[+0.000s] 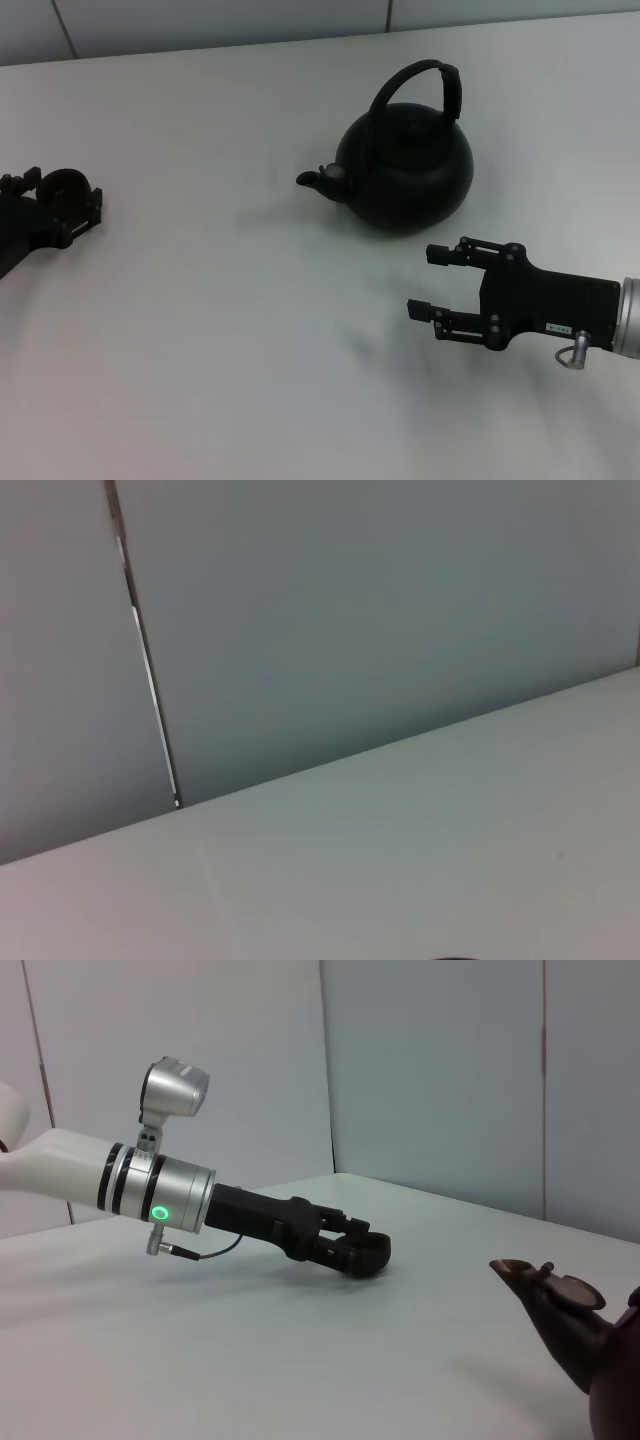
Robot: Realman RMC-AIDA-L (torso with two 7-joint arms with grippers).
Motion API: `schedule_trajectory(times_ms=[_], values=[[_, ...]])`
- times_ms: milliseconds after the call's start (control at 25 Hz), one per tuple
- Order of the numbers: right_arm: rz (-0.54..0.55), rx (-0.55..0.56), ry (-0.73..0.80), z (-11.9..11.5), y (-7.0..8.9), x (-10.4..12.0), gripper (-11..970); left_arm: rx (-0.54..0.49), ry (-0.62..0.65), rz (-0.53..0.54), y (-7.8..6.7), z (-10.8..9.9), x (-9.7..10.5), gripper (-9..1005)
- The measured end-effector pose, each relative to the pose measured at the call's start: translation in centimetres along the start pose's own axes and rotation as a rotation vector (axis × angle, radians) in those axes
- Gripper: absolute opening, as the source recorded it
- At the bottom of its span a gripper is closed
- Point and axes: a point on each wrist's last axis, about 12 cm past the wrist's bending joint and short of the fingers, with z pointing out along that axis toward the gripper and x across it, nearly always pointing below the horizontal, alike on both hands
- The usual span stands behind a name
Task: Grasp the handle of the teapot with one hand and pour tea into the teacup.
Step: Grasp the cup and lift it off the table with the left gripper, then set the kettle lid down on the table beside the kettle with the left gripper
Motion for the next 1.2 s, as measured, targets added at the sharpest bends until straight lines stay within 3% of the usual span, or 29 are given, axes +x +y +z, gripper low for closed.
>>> schedule_trajectory(times_ms=[400,560,720,760,800,960,1200], values=[[-0.002,0.0,-0.001,0.0,-0.1,-0.1,724,0.006,0.0,0.008,0.0,0.2,-0.2,702],[-0.002,0.0,-0.001,0.0,-0.1,-0.1,723,0.046,-0.062,-0.001,-0.5,-0.2,-0.6,697],[-0.002,0.002,-0.001,0.0,-0.1,-0.1,723,0.148,-0.134,0.03,-1.6,-0.8,-1.1,698],[-0.002,0.003,-0.002,0.0,-0.1,-0.1,723,0.224,-0.147,0.065,-2.5,-0.9,-1.2,698],[-0.002,0.003,-0.002,0.0,-0.1,-0.1,723,0.224,-0.147,0.065,-2.5,-0.9,-1.2,698],[-0.003,0.004,-0.002,0.0,-0.1,-0.1,723,0.418,-0.157,0.162,-5.0,-0.9,-1.5,698],[-0.007,0.014,-0.004,-0.2,-0.3,-0.2,724,0.575,-0.146,0.208,-7.0,-1.0,-1.7,699]])
